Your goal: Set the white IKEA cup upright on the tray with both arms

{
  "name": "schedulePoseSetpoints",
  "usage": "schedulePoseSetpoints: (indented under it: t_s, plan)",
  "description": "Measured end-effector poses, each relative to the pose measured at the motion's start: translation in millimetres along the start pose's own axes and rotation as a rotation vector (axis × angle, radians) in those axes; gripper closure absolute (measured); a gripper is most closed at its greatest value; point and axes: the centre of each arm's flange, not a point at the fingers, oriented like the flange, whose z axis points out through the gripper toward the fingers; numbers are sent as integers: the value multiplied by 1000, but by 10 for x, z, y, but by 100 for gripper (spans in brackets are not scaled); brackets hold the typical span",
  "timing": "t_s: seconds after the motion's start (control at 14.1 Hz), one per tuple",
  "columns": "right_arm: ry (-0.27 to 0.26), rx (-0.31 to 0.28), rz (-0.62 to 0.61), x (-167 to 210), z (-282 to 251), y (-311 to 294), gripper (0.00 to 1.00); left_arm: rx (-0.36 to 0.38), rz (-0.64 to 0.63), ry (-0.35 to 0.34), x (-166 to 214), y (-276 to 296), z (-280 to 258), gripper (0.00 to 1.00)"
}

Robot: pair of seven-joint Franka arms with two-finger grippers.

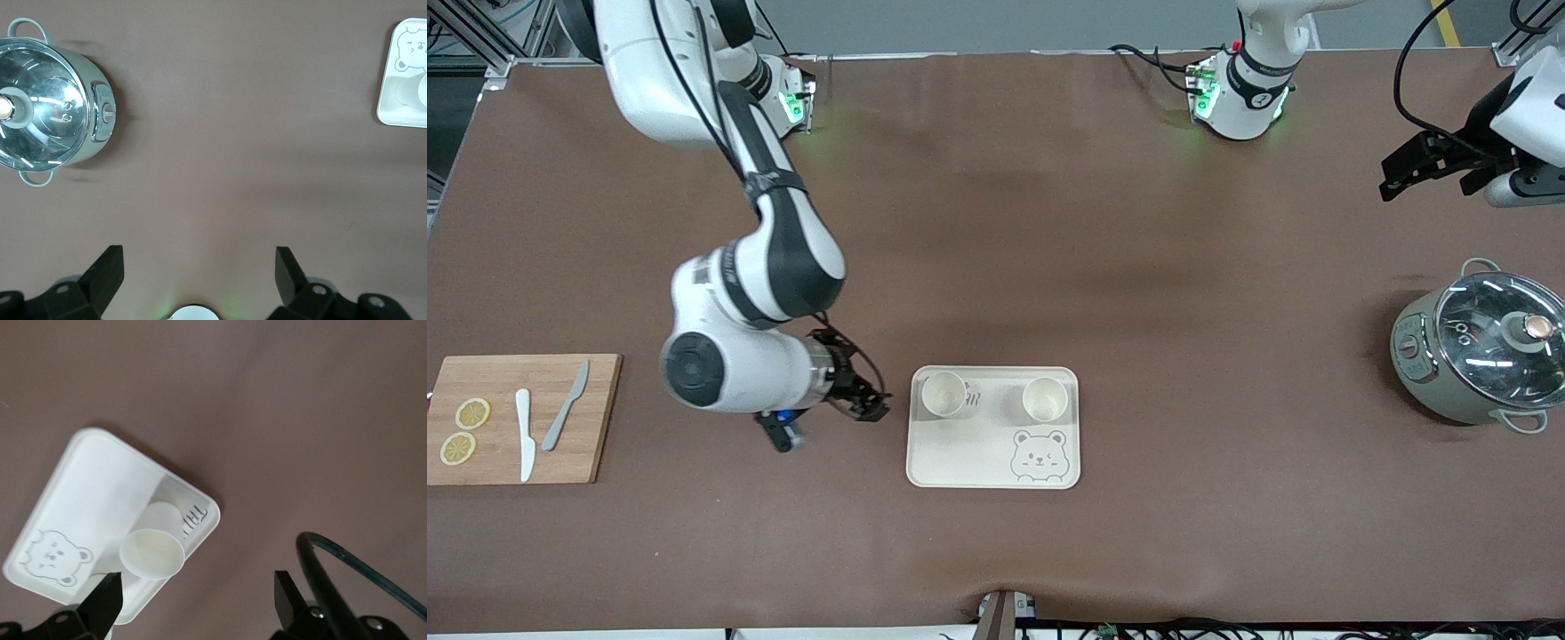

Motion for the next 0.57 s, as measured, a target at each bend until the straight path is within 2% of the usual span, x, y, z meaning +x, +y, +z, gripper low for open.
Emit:
schedulePoseSetpoints:
  t_s: [0.28,0.57]
  plan:
    - [27,49,-5,327,-1021,430,0,-2,0,19,-1,1,-90,0]
    - [88,-16,-158,361,-1758,1059,0,-3,0,24,-2,-1,-116,0]
